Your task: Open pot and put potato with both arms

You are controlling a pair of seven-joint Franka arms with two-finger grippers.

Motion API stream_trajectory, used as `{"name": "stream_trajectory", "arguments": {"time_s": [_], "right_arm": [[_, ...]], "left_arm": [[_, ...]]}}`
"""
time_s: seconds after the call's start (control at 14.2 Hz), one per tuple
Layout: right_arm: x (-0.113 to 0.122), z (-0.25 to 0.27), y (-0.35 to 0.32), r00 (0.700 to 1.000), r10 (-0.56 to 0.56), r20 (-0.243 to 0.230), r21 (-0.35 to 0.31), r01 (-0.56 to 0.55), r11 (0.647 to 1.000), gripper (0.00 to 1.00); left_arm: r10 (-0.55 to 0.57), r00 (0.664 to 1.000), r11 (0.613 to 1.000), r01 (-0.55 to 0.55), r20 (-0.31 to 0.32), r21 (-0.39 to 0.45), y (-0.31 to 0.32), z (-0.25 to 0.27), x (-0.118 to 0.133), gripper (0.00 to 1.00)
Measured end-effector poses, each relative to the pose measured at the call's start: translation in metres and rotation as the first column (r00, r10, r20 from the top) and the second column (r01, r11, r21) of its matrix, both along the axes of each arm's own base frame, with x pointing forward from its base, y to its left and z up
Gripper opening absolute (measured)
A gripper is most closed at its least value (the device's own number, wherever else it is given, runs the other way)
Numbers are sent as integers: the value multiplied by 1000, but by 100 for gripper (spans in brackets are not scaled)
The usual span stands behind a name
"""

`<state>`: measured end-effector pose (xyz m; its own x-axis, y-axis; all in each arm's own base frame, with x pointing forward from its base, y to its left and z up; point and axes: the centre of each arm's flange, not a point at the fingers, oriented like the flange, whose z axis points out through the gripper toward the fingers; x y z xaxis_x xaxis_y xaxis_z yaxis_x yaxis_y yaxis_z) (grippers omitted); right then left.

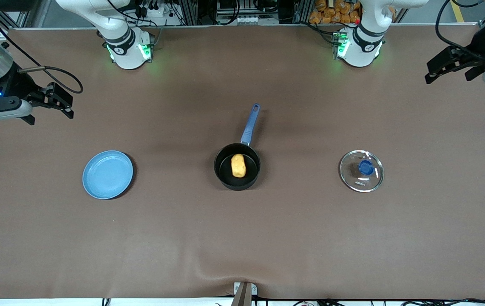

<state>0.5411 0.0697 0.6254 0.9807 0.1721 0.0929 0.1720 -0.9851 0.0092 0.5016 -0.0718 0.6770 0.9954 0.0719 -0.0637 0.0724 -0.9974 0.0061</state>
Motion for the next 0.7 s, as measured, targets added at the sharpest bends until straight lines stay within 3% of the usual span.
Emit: {"name": "stream_trajectory", "arguments": {"time_s": [0.21,0.7], "right_arm": [[1,1,1,1000,2,6,1,-2,1000,100],[1,-3,-7,1000,-13,-2,-1,13,1000,100]], "left_arm": [[0,1000,1000,0,-14,3,0,-10,1,100],[22,998,1000,-21,51,-7,9,-34,10,100]]}}
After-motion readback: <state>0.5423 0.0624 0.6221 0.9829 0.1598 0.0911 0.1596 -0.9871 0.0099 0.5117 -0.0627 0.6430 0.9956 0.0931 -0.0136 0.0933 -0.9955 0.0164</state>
